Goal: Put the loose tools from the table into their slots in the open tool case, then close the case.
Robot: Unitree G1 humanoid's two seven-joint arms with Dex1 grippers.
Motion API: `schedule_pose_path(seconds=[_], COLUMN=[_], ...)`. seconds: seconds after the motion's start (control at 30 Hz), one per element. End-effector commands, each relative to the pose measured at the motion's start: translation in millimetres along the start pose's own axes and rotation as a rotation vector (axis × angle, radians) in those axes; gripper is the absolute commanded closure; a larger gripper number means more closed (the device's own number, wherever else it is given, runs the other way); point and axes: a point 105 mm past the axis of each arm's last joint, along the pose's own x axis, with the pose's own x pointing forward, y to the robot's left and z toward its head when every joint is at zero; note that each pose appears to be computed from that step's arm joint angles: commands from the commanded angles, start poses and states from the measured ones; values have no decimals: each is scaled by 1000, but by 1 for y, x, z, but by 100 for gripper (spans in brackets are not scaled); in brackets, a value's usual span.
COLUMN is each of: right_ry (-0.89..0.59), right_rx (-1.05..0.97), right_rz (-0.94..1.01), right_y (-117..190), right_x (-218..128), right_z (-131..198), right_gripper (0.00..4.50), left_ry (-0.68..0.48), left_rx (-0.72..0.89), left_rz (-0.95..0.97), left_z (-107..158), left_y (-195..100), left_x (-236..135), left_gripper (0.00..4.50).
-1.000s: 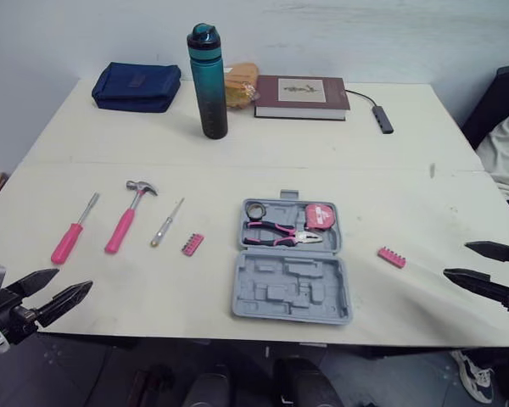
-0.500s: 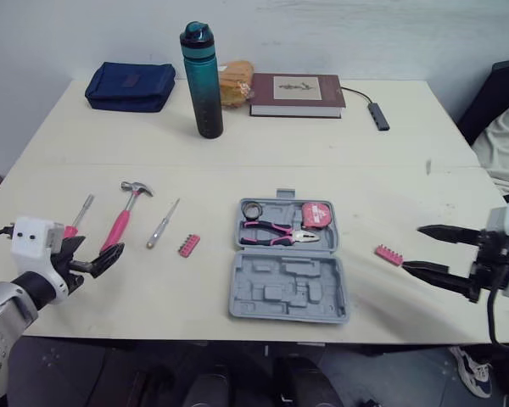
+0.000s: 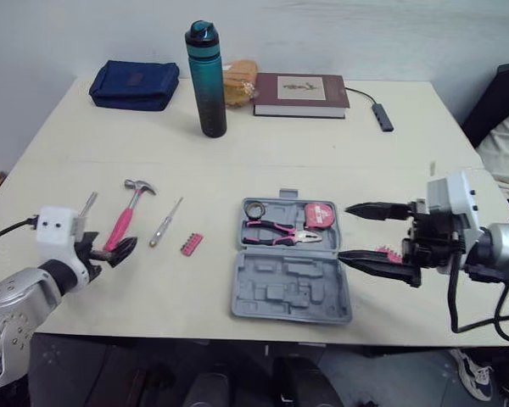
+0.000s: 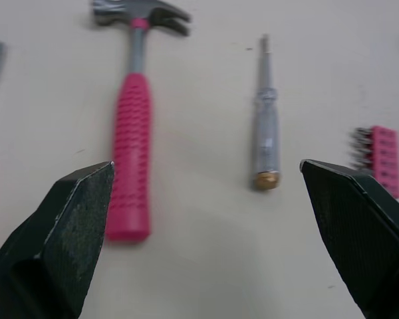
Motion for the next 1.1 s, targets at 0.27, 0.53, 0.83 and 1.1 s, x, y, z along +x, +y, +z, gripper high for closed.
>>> schedule_pose_path(seconds=[0.27, 0.53, 0.83, 1.1], right_ry=[-30, -42, -46, -33], right_rx=[-75, -77, -88, -74], right_rz=[88, 91, 75, 74], right_y=[10, 13, 12, 10], right_x=[29, 33, 37, 35], right_z=[11, 13, 12, 10], right_gripper=[5, 5, 0, 0], left_ry=[75, 87, 112, 55], left_rx=[117, 156, 133, 219], left_rz=[-111, -176, -205, -222], left_z=[-4, -8, -15, 20], left_y=[-2, -10, -20, -17], left_x=[41, 68, 74, 53], left_gripper=[0, 0, 366, 448])
